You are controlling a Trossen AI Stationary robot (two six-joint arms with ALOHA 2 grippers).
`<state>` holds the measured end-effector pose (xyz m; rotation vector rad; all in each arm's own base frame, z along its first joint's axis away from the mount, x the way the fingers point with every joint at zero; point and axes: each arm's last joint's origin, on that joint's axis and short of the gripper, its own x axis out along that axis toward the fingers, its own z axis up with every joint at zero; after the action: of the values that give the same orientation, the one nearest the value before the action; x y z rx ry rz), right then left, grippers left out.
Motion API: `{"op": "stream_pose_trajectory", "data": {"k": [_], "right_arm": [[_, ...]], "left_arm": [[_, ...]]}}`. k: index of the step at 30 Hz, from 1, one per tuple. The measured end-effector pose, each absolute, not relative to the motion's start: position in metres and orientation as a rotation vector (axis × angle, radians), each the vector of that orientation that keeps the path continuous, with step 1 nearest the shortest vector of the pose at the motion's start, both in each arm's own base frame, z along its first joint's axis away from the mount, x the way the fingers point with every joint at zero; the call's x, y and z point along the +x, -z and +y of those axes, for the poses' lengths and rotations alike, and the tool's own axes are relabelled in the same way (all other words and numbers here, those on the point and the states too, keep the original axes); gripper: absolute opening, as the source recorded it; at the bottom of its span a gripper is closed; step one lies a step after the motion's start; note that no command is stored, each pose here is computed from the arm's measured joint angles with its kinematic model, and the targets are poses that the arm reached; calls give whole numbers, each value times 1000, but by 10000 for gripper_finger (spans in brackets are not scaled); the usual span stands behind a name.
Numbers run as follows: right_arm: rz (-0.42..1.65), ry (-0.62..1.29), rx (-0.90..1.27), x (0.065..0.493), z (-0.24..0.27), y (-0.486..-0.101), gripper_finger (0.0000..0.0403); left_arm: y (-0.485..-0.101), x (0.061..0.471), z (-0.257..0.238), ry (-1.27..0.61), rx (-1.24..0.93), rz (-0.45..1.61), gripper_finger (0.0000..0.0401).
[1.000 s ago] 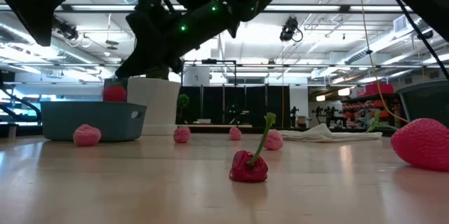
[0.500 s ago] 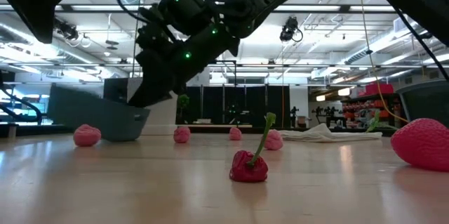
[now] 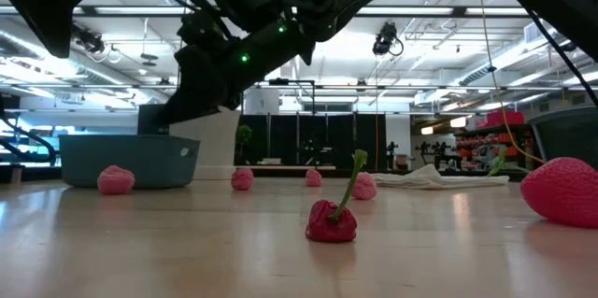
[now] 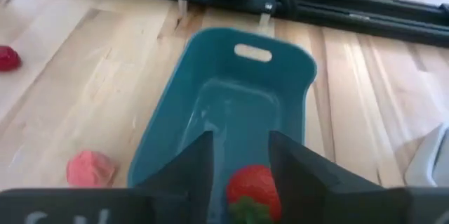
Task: Pick and placing Produce into tupperware
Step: Put the left red cherry into the blue bin
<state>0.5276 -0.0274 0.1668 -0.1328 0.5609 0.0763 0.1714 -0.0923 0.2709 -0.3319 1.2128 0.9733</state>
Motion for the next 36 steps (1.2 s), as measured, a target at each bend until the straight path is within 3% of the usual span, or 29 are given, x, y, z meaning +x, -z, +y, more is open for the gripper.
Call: {"op": "stream_pose_trajectory", "data": {"k": [4, 9, 15, 21, 29, 36], "right_arm": [[623, -84, -120, 516, -24, -189, 160], [874, -103, -92, 472, -21, -234, 153], [951, -96, -56, 415, -9, -284, 132], [877, -50, -55, 366, 9, -287, 118], [810, 44, -66, 307, 16, -253, 111], [609, 237, -81, 293, -3, -290, 110]], "left_arm": [[-270, 171, -94, -978, -385, 1257, 107], [-268, 170, -105, -941, -583, 1378, 107], [-266, 181, -142, -602, -811, 1418, 108], [-261, 197, -185, -346, -988, 1361, 108], [-209, 201, -199, -585, -784, 1552, 108], [-177, 212, -210, -635, -755, 1616, 108]]}}
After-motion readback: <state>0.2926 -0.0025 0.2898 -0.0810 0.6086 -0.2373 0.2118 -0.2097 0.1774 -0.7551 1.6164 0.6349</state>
